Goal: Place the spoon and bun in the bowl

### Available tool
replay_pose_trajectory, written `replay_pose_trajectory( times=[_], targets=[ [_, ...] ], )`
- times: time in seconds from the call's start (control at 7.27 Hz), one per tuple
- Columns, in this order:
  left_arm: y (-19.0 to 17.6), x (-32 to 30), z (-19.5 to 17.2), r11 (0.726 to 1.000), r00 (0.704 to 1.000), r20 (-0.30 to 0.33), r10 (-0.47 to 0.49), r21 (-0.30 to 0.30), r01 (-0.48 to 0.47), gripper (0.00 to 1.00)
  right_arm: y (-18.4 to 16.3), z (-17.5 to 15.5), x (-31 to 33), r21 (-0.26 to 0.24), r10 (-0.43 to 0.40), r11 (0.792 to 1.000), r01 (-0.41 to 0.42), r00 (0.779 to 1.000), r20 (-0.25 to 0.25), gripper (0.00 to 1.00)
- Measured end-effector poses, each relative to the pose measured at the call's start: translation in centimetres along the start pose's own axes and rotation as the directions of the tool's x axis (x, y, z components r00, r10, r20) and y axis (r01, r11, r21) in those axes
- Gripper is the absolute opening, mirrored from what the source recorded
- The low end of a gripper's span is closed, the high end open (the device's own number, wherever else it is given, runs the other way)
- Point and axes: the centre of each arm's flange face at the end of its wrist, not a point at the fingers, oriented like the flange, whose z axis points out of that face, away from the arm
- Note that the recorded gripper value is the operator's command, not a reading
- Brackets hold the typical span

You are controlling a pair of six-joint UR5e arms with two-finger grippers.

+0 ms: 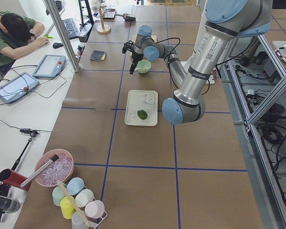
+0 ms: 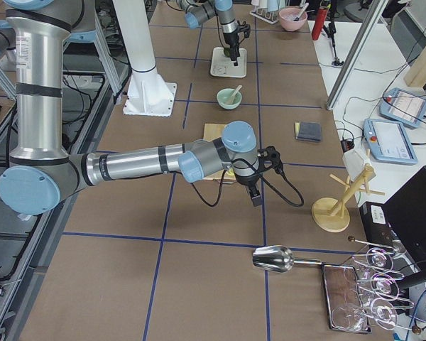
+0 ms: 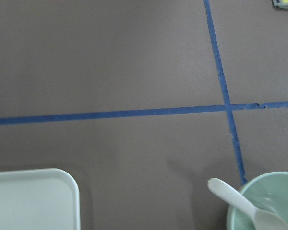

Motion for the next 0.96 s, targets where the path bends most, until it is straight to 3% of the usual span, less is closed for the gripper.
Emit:
replay_pose_trajectory(
  times=[0.28,0.41,0.69,0.96],
  targets=[
    [-0.2,-16.2,-3.5,0.978,0.978,0.037,0.206,-0.052,-0.204,1.0,-0.5,-0.3,-1.4,0.009,0.004,1.0,-0.004,1.0,0.009,1.0],
    [1.1,-24.8,-5.5,0.975,0.976,0.052,0.212,-0.078,-0.207,1.0,-1.2,-0.7,-3.3,0.017,0.027,0.999,-0.028,0.999,0.019,1.0],
    [6.6,-39.7,-7.9,0.991,0.995,0.083,0.054,-0.127,-0.043,1.0,-4.1,-0.4,-8.8,0.024,0.069,0.997,-0.07,0.996,0.059,1.0],
    [14.8,-49.6,-9.7,0.975,0.982,0.112,-0.153,-0.145,0.169,1.0,-8.0,1.0,-15.7,-0.001,0.106,0.994,-0.106,0.988,0.11,1.0]
  ],
)
